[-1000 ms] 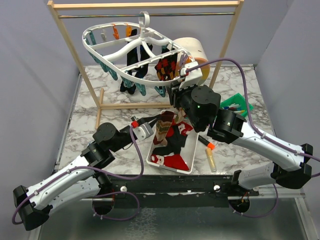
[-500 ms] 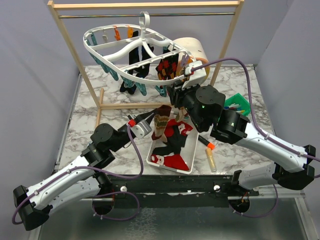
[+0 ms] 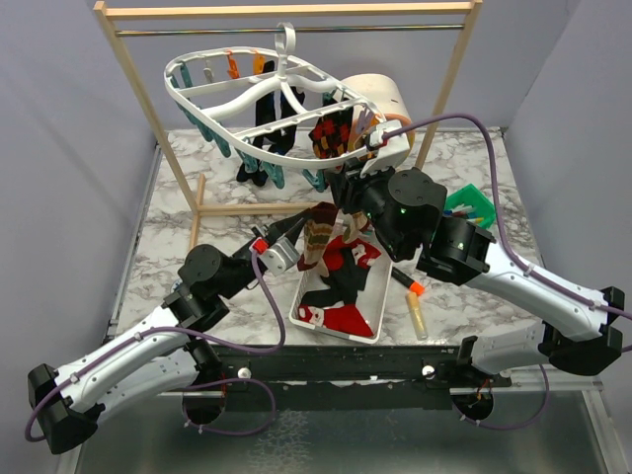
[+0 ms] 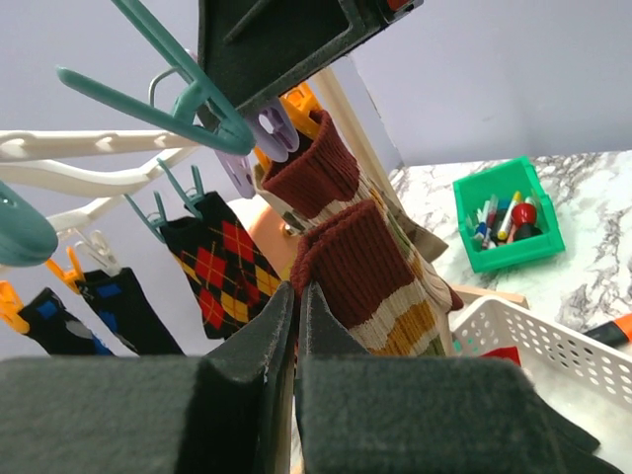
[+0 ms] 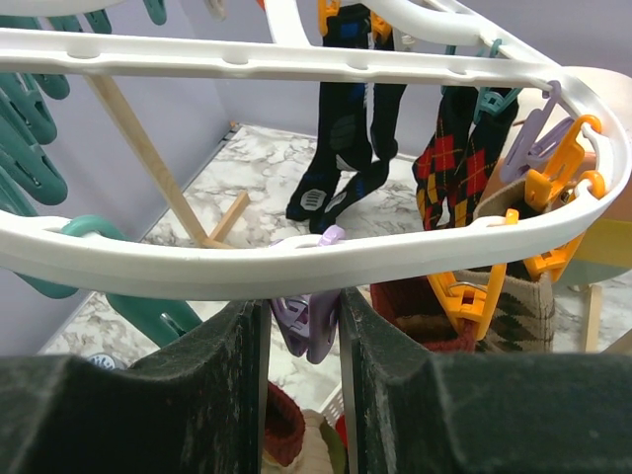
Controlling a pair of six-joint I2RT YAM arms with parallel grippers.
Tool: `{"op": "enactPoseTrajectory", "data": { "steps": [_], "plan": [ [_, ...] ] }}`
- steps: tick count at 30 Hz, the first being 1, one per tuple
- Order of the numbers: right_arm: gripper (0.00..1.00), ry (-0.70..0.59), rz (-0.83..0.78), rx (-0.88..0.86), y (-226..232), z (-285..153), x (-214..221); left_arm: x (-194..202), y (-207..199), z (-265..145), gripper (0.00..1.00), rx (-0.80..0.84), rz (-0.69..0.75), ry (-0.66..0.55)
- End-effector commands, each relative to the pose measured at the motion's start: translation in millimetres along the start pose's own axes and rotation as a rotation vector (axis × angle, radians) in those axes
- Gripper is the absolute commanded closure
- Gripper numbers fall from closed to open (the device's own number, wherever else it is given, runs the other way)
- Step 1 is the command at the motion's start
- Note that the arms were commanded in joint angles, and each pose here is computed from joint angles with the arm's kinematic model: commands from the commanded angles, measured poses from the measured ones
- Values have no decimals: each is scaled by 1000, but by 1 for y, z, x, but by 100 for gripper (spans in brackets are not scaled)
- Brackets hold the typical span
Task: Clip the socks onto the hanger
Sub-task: Open the clamp at the hanger.
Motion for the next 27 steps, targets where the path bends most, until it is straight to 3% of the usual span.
{"op": "enactPoseTrajectory", "data": {
  "steps": [1, 27],
  "plan": [
    [100, -13, 48, -20, 0, -10, -11, -5, 4, -1, 100, -38, 56, -59],
    [100, -1, 87, -56, 3, -11, -8, -17, 18, -1, 100, -131, 98, -122]
  ]
}}
Point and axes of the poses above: each gripper's point midway between its finger pads, its own z axis out along the fingers, its own y axis along the line the jaws close on, x = y × z, the point moved 9 cm from there along -z, back along the fingers, and after that the axes turned 6 degrees about z, right-handed, at the moved point
